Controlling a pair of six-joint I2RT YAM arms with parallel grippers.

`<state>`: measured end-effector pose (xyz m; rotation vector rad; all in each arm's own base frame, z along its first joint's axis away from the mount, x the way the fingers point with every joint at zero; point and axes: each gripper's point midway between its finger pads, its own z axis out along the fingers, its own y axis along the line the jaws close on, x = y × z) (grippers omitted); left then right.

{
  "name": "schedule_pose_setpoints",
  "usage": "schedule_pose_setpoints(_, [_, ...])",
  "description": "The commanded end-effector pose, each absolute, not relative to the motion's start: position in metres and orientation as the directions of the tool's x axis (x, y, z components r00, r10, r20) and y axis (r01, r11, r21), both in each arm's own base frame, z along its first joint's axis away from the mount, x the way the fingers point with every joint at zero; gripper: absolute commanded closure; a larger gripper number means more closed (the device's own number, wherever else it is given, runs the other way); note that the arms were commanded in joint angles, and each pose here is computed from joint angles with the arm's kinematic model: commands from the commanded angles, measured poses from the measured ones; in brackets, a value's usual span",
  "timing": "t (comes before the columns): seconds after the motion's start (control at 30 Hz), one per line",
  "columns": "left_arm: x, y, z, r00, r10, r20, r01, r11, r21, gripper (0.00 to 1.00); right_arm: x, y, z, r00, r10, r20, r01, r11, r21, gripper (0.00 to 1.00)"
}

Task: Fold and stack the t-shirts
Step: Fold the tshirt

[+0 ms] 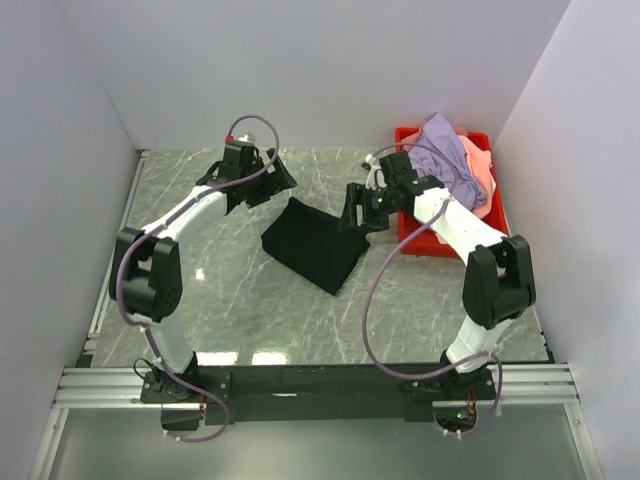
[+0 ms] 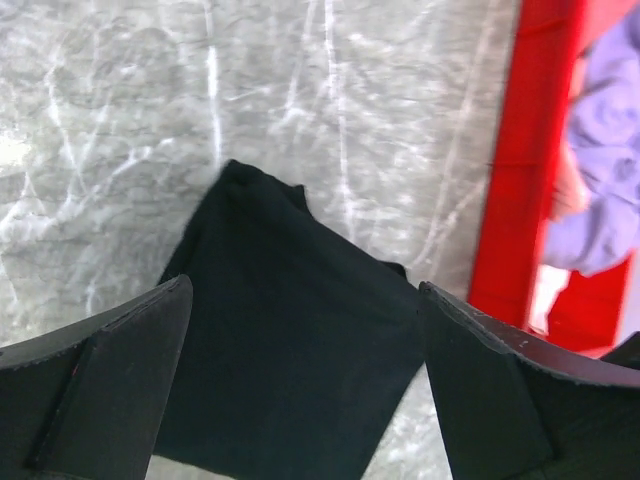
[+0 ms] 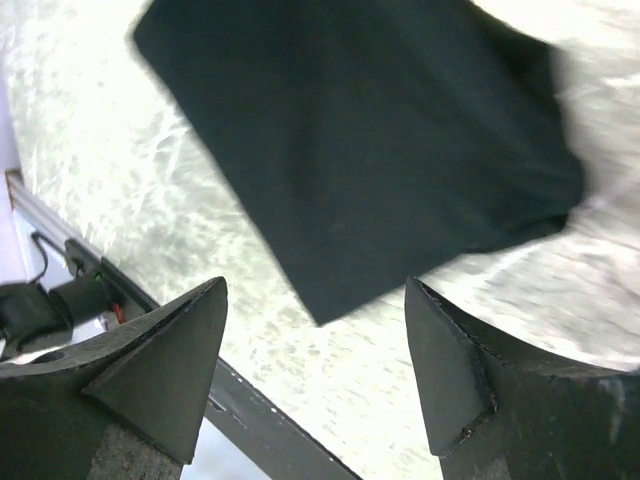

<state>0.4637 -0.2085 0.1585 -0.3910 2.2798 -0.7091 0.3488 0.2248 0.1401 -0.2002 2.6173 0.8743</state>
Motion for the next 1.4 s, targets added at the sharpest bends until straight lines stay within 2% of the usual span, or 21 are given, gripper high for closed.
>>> schedule_pose_setpoints(0.0, [0.453, -0.217, 0.173, -0.699, -0.457, -0.55, -0.014, 0.777, -0.629, 0.01, 0.345, 0.243, 0.161, -0.879, -0.023, -0.476, -0.32, 0.769, 0.554, 0.21])
schedule_pose_setpoints(0.1, [0.441, -0.222, 0.16, -0.724, -0.451, -0.523, -0.015, 0.767, -0.642, 0.01, 0.344, 0.262, 0.156, -0.893, -0.035, -0.45, -0.329, 0.732, 0.597, 0.21])
schedule_pose_setpoints(0.27, [0.426, -0.23, 0.132, -0.768, -0.441, -0.465, -0.04, 0.758, -0.651, 0.01, 0.378, 0.288, 0.158, -0.885, -0.003, -0.466, -0.334, 0.702, 0.629, 0.21])
schedule_pose_setpoints(0.47, [0.408, -0.227, 0.089, -0.816, -0.42, -0.397, -0.095, 0.776, -0.624, 0.01, 0.418, 0.315, 0.126, -0.913, 0.031, -0.406, -0.281, 0.675, 0.682, 0.21])
schedule_pose_setpoints(0.7, [0.387, -0.214, 0.057, -0.833, -0.422, -0.359, -0.159, 0.803, -0.575, 0.01, 0.455, 0.312, 0.094, -0.939, 0.083, -0.335, -0.2, 0.661, 0.724, 0.21])
schedule_pose_setpoints(0.9, [0.364, -0.207, 0.044, -0.835, -0.441, -0.328, -0.203, 0.802, -0.562, 0.01, 0.474, 0.316, 0.083, -0.938, 0.097, -0.333, -0.183, 0.677, 0.713, 0.21])
schedule_pose_setpoints(1.0, [0.355, -0.206, 0.052, -0.824, -0.439, -0.358, -0.195, 0.814, -0.548, 0.01, 0.482, 0.317, 0.095, -0.929, 0.095, -0.357, -0.2, 0.682, 0.704, 0.21])
schedule_pose_setpoints(1.17, [0.335, -0.209, 0.083, -0.796, -0.431, -0.425, -0.159, 0.826, -0.54, 0.01, 0.483, 0.316, 0.16, -0.874, 0.067, -0.481, -0.314, 0.679, 0.664, 0.21])
schedule_pose_setpoints(1.23, [0.329, -0.205, 0.099, -0.765, -0.438, -0.473, -0.153, 0.836, -0.527, 0.01, 0.469, 0.313, 0.172, -0.865, 0.035, -0.5, -0.339, 0.694, 0.635, 0.21])
schedule_pose_setpoints(1.3, [0.322, -0.194, 0.103, -0.747, -0.447, -0.492, -0.176, 0.847, -0.502, 0.01, 0.449, 0.308, 0.2, -0.827, 0.001, -0.562, -0.402, 0.697, 0.593, 0.21])
schedule_pose_setpoints(1.33, [0.321, -0.189, 0.116, -0.724, -0.459, -0.515, -0.173, 0.843, -0.509, 0.01, 0.434, 0.301, 0.181, -0.846, -0.016, -0.533, -0.38, 0.719, 0.582, 0.21])
schedule_pose_setpoints(1.37, [0.317, -0.183, 0.117, -0.719, -0.461, -0.521, -0.186, 0.849, -0.494, 0.01, 0.421, 0.295, 0.204, -0.817, -0.013, -0.576, -0.411, 0.713, 0.567, 0.2])
